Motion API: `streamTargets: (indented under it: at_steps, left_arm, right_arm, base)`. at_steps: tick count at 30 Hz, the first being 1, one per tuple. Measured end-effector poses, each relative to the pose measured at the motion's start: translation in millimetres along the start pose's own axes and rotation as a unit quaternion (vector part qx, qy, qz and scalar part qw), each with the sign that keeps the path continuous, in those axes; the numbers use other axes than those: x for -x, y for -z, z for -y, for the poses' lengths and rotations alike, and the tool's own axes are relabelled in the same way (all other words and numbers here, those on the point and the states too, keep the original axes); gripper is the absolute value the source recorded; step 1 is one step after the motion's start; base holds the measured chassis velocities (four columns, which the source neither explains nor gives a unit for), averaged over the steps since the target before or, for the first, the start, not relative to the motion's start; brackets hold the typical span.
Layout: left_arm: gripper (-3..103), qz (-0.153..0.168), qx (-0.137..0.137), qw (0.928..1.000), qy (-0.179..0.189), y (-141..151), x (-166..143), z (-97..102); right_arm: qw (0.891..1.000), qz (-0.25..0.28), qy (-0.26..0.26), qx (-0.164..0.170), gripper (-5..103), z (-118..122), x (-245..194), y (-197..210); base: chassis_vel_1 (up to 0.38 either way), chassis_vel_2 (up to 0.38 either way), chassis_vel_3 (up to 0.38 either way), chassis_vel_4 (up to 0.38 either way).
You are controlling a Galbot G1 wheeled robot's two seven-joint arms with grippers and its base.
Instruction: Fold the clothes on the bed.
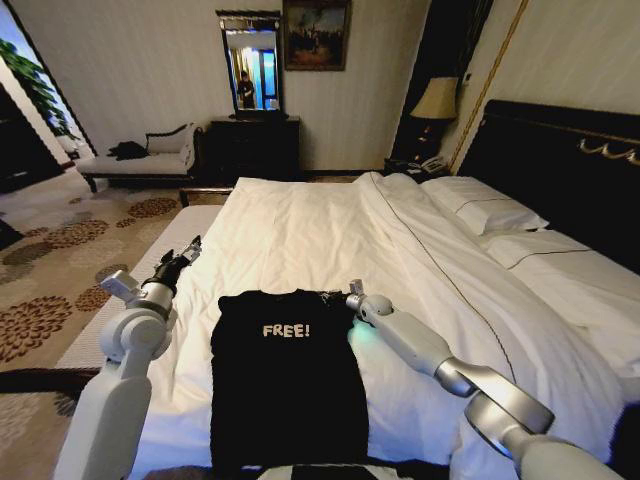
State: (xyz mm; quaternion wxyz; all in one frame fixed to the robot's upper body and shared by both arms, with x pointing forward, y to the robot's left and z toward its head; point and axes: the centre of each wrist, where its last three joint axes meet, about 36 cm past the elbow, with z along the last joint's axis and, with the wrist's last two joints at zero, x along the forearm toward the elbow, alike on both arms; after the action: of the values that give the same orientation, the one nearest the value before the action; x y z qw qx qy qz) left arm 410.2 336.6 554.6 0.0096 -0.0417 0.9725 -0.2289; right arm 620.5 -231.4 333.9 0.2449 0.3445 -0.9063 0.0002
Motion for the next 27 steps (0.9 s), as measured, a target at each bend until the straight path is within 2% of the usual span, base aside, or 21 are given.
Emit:
streamTargets:
  at_steps: [10, 27]
  left_arm:
    - [100, 0.001, 0.001, 1.0000, -0.001, 0.7, -1.4, 1.0]
    - [100, 0.003, 0.002, 1.0000, -0.001, 2.6, -7.7, 1.5]
  right_arm:
    - [1.000, 0.024, 0.010, 0.006, 0, 11.9, -10.6, 3.6]
    - [0.999, 0.036, -0.035, 0.020, 0, 26.2, -19.3, 7.0]
  base:
    - [0.000, 0.000, 0.000, 0.000]
    - [0.000, 0.000, 0.000, 0.000]
